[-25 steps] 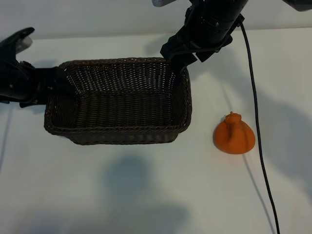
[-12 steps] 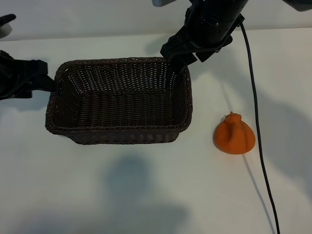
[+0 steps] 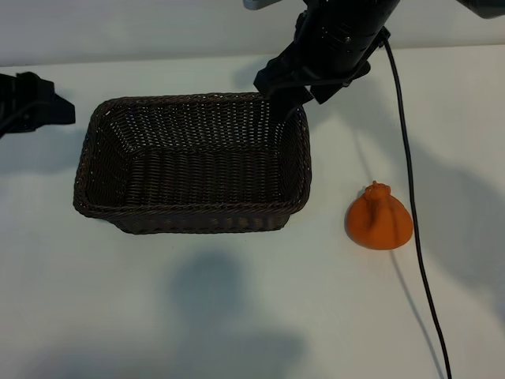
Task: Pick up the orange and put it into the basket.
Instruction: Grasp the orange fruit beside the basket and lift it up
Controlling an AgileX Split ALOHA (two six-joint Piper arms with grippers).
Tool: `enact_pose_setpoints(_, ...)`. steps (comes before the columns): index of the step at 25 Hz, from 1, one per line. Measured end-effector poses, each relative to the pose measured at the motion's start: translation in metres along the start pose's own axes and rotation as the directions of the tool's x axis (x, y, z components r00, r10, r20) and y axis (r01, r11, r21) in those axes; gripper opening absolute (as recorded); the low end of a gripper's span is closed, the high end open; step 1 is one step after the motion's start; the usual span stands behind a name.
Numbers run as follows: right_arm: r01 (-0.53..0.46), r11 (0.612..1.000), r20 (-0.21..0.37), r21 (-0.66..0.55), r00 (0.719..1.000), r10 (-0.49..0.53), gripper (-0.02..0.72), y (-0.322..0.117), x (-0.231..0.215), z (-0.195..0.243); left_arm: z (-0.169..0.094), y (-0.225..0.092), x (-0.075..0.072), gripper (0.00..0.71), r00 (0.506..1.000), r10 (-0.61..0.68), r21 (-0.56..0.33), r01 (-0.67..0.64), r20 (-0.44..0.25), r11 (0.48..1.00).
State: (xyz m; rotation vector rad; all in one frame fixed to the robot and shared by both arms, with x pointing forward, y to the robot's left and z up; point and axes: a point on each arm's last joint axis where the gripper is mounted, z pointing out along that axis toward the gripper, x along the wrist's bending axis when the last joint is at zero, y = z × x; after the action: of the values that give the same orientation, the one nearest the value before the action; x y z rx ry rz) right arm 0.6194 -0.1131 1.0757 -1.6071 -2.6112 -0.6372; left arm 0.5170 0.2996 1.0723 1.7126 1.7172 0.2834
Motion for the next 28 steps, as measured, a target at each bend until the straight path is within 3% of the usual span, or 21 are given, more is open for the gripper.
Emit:
enact_pose_setpoints(9, -0.008, 1.0, -0.012, -0.022, 1.0, 0.008, 0.595, 0.002, 0.001, 0.0, -0.005, 0.001, -0.005, 0.594, 0.999, 0.014, -0.017, -0.013, 0.035, 1.0)
enact_pose_setpoints(16, -0.087, 0.996, 0.002, -0.02, 0.996, 0.087, 0.595, 0.002, 0.0, 0.0, 0.002, 0.001, -0.004, 0.594, 0.999, 0.003, -0.007, -0.003, 0.053, 1.0)
enact_pose_setpoints(20, -0.051, 0.999, 0.081, 0.002, 0.995, 0.051, 0.571, -0.001, -0.007, 0.0, 0.006, 0.001, -0.002, 0.594, 0.999, -0.004, 0.006, 0.003, 0.054, 1.0)
enact_pose_setpoints(24, -0.007, 1.0, 0.215, 0.015, 0.977, 0.003, 0.549, -0.002, -0.02, -0.002, 0.006, 0.001, -0.003, 0.594, 0.998, -0.016, 0.001, 0.016, 0.065, 1.0)
enact_pose_setpoints(28, -0.008, 1.0, 0.279, 0.016, 0.96, 0.003, 0.548, -0.002, -0.026, -0.003, 0.006, 0.001, -0.004, 0.592, 0.997, -0.015, 0.006, 0.015, 0.069, 1.0)
